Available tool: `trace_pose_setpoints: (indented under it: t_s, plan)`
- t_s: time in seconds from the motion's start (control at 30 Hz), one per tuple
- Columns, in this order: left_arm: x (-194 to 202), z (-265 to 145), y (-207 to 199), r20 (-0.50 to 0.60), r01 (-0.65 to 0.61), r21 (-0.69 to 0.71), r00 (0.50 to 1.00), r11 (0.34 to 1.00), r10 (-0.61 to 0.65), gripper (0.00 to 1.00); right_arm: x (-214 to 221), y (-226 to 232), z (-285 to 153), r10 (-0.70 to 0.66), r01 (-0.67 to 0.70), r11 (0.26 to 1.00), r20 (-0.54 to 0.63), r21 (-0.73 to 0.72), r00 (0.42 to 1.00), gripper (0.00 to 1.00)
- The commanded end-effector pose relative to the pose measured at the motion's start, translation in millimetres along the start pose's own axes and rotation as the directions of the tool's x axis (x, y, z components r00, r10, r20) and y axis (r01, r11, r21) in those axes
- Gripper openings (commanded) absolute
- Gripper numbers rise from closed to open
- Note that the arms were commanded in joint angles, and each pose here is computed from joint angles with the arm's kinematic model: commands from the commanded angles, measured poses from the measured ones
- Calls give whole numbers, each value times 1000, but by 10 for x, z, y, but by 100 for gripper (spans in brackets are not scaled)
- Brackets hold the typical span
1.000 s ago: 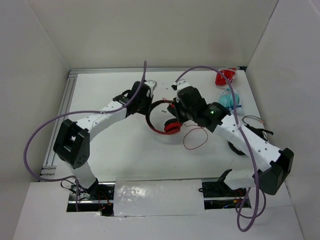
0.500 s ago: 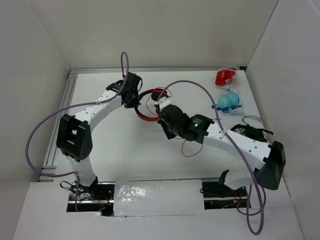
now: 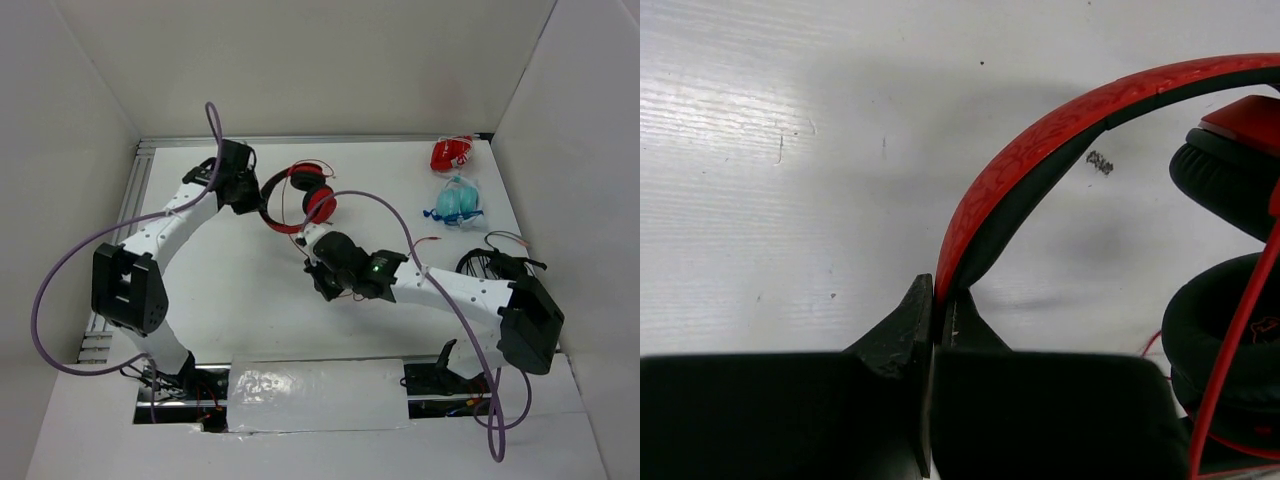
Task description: Wrap the headphones
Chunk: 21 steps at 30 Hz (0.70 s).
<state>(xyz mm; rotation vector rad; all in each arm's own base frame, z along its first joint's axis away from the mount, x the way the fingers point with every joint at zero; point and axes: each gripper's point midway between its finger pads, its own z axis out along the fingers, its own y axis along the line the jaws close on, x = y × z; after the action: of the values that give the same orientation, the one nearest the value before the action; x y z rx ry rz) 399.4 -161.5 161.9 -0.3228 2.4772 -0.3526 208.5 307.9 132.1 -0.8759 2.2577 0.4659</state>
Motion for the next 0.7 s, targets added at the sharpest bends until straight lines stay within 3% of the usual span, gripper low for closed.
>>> trace_pose_setpoints:
  t_s: [0.0,0.17,0.4,0.57,0.67]
  plan:
    - [-476,-402,-257,105,100,193,987,976,-122,0,-71,281,-24,1,17,988,117,-152,993,0]
    - [-694,-688,-290,128,116,344,977,932,-169,0,309,286,108,59,-46,984,68,-174,996,0]
    - [-936,-998,-202,167,125,402,964,907,-207,0,534,205,196,153,-139,979,82,-149,985,0]
    - [-880,-1308,-286,226,-1,497,966,868,-129,0,451,-59,166,251,-244,968,171,-61,953,0]
    - [-773,-1509,-409,274,-108,564,960,819,-62,0,266,-137,83,254,-234,966,226,-113,940,0]
